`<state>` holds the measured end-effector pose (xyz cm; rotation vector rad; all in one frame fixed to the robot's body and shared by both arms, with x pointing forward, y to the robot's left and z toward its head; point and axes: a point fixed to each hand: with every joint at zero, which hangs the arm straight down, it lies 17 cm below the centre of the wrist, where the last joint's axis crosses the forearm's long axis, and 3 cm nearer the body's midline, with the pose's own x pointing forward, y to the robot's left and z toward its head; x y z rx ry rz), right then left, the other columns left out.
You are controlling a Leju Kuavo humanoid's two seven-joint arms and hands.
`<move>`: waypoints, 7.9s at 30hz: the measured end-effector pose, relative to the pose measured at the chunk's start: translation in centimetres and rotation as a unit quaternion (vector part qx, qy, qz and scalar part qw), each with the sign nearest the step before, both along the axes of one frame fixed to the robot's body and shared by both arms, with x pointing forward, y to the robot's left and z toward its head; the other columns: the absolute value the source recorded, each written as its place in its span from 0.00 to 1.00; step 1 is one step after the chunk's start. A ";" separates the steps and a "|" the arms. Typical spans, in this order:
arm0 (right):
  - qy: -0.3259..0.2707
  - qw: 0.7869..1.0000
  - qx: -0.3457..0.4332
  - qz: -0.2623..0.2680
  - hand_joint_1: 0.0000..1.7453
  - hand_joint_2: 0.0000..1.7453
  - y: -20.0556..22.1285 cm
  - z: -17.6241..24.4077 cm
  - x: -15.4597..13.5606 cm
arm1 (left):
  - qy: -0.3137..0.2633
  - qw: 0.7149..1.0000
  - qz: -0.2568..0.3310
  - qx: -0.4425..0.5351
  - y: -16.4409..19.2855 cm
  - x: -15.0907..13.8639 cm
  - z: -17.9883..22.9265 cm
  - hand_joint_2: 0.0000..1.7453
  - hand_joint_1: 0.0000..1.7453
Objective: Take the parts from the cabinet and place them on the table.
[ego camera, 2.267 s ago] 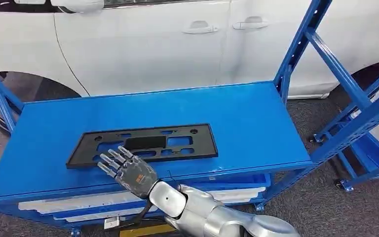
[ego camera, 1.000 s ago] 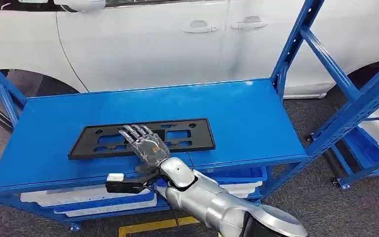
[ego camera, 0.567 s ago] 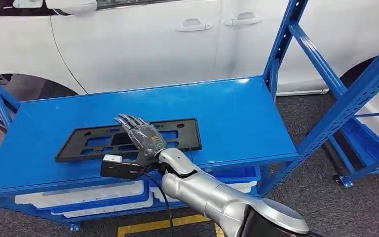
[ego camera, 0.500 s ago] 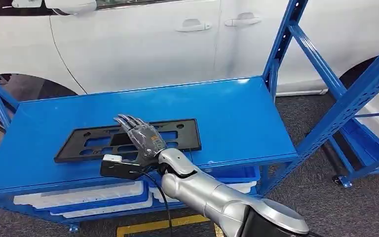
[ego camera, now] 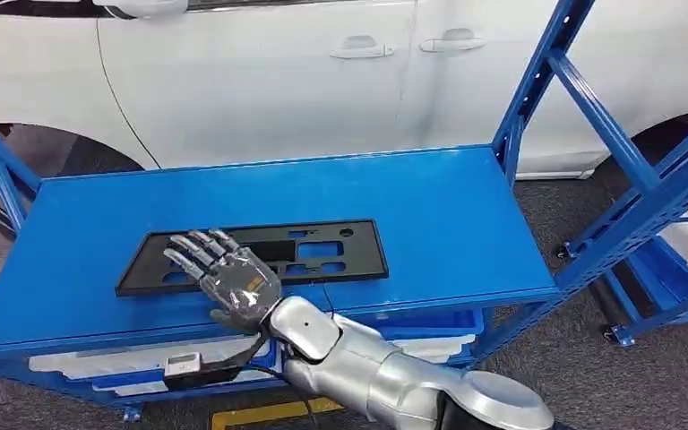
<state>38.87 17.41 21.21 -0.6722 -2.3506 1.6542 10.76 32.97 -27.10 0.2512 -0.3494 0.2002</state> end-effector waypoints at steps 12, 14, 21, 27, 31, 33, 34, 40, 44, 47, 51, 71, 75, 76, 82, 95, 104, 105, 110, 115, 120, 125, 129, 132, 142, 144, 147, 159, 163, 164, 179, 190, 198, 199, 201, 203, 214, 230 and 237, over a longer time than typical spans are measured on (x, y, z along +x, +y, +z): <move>-0.091 0.994 -0.068 0.001 0.00 1.00 0.8 -2.2 -2.1 | 0.000 1.000 -0.006 0.002 -0.1 0.0 0.0 0.00 0.00; -0.088 0.993 -0.079 -0.005 0.00 1.00 0.7 -3.0 -2.1 | 0.001 1.000 -0.008 0.002 0.0 -0.2 0.0 0.00 0.00; -0.083 0.991 -0.098 -0.033 0.00 1.00 0.0 -3.6 -0.7 | 0.000 1.000 -0.012 0.005 0.2 0.1 0.0 0.00 0.00; -0.073 0.988 -0.120 -0.070 0.00 1.00 -1.6 -4.6 1.7 | 0.000 1.000 -0.015 0.006 0.3 0.2 0.1 0.00 0.00; -0.063 0.984 -0.138 -0.098 0.00 1.00 -3.1 -5.9 3.2 | -0.001 1.000 -0.019 0.007 0.4 0.2 0.1 0.00 0.00; -0.061 0.982 -0.142 -0.111 0.00 1.00 -3.7 -6.0 4.0 | -0.001 1.000 -0.024 0.006 0.3 0.3 0.1 0.00 0.00; -0.061 0.980 -0.146 -0.118 0.00 1.00 -4.1 -6.1 4.4 | -0.002 1.000 -0.024 0.006 0.3 0.4 0.1 0.00 0.00; -0.059 0.971 -0.171 -0.157 0.00 1.00 -6.2 -7.2 6.5 | -0.004 1.000 -0.028 0.012 1.0 0.5 0.2 0.00 0.00; -0.057 0.964 -0.185 -0.181 0.00 1.00 -7.6 -8.1 7.5 | -0.002 1.000 -0.028 0.014 1.4 0.2 0.1 0.00 0.00; -0.055 0.959 -0.193 -0.200 0.00 1.00 -8.5 -8.3 8.3 | -0.002 0.999 -0.030 0.016 1.7 0.2 0.2 0.00 0.00; -0.053 0.953 -0.201 -0.219 0.00 1.00 -9.5 -8.3 9.3 | -0.004 0.999 -0.028 0.017 1.8 0.5 0.2 0.00 0.00; 0.001 0.934 -0.228 -0.276 1.00 1.00 -13.1 -10.3 11.6 | -0.005 1.000 -0.027 0.010 1.5 0.5 0.2 0.00 0.00; 0.000 0.934 -0.227 -0.275 1.00 1.00 -13.1 -10.3 11.6 | -0.010 1.000 -0.026 0.010 1.6 0.4 0.2 0.00 0.00; -0.001 0.935 -0.224 -0.275 1.00 1.00 -13.1 -10.3 11.6 | -0.014 0.999 -0.029 0.012 1.6 0.6 0.3 0.00 0.00; 0.003 0.943 -0.198 -0.266 1.00 1.00 -12.8 -9.4 11.7 | -0.065 0.997 -0.038 0.009 1.3 2.4 1.0 1.00 0.00; 0.000 0.991 0.043 -0.123 1.00 1.00 -6.9 3.6 9.2 | -0.110 0.993 -0.031 -0.005 0.0 3.8 1.7 1.00 0.00; 0.245 0.765 0.564 0.193 1.00 1.00 -17.6 22.7 4.4 | -0.175 0.983 0.042 -0.042 0.1 5.1 2.9 1.00 0.00; 0.250 0.735 0.579 0.249 1.00 1.00 -19.6 23.8 2.9 | -0.174 0.983 0.044 -0.043 0.2 4.9 2.9 1.00 0.00; 0.224 0.651 0.574 0.443 1.00 1.00 -27.1 27.0 -5.6 | -0.164 0.984 0.050 -0.042 0.8 4.6 2.7 1.00 0.00; 0.213 0.652 0.544 0.483 1.00 1.00 -28.7 26.2 -10.5 | -0.154 0.986 0.058 -0.040 1.2 4.4 2.4 1.00 0.00; 0.223 0.690 0.505 0.468 1.00 1.00 -27.5 24.1 -12.2 | -0.140 0.988 0.056 -0.041 1.1 4.1 2.2 1.00 0.00; 0.234 0.706 0.488 0.457 1.00 1.00 -26.5 22.8 -12.8 | -0.112 0.991 0.054 -0.042 1.1 3.3 1.6 1.00 0.00; 0.235 0.710 0.488 0.450 1.00 1.00 -26.8 22.4 -12.7 | -0.099 0.993 0.047 -0.040 1.3 2.9 1.4 1.00 0.00; 0.234 0.711 0.484 0.453 1.00 1.00 -27.0 22.4 -13.1 | -0.095 0.994 0.043 -0.039 1.3 2.8 1.3 1.00 0.00; 0.251 0.711 0.461 0.468 1.00 1.00 -27.1 21.3 -14.9 | -0.094 0.995 0.037 -0.026 2.7 3.3 1.5 1.00 0.00; 0.255 0.709 0.457 0.473 1.00 1.00 -27.1 21.2 -15.1 | -0.091 0.995 0.039 -0.023 2.9 3.1 1.5 1.00 0.00; 0.254 0.711 0.455 0.473 1.00 1.00 -27.3 21.2 -15.0 | -0.088 0.995 0.040 -0.023 2.9 3.0 1.4 1.00 0.00; 0.240 0.720 0.458 0.463 1.00 1.00 -27.6 21.7 -14.5 | -0.079 0.996 0.039 -0.021 3.0 2.6 1.3 1.00 0.00; 0.235 0.721 0.460 0.462 1.00 1.00 -27.8 22.1 -14.3 | -0.076 0.996 0.038 -0.022 2.8 2.3 1.2 1.00 0.00; 0.235 0.721 0.460 0.463 1.00 1.00 -27.8 22.1 -14.3 | -0.076 0.996 0.038 -0.022 2.8 2.3 1.2 1.00 0.00; 0.224 0.725 0.477 0.444 1.00 1.00 -29.1 22.9 -12.4 | -0.080 0.996 0.019 -0.019 2.6 3.3 1.4 1.00 0.00; 0.250 0.726 0.472 0.434 1.00 1.00 -29.0 21.7 -11.2 | -0.071 0.997 0.030 -0.008 2.9 2.8 1.2 1.00 0.00; 0.265 0.727 0.467 0.427 1.00 1.00 -28.4 20.9 -10.3 | -0.065 0.997 0.040 -0.013 2.7 2.2 1.0 1.00 0.00; 0.268 0.727 0.465 0.427 1.00 1.00 -28.2 20.7 -10.3 | -0.064 0.997 0.041 -0.014 2.7 2.2 1.0 1.00 0.00; 0.271 0.727 0.462 0.428 1.00 1.00 -28.1 20.6 -10.4 | -0.063 0.997 0.044 -0.014 2.8 2.1 1.0 1.00 0.00; 0.277 0.728 0.452 0.435 1.00 1.00 -27.7 20.3 -10.7 | -0.060 0.997 0.046 -0.012 3.0 2.1 1.0 1.00 0.00; 0.307 0.750 0.404 0.425 1.00 1.00 -25.2 18.3 -10.8 | -0.056 0.997 0.055 0.000 3.9 1.5 0.9 1.00 0.00; 0.295 0.749 0.407 0.432 1.00 1.00 -25.3 19.1 -11.5 | -0.055 0.997 0.054 0.001 4.0 1.1 0.9 1.00 0.00; 0.292 0.763 0.390 0.424 1.00 1.00 -24.6 17.2 -13.5 | -0.047 0.998 0.040 -0.012 3.2 0.5 0.7 1.00 0.00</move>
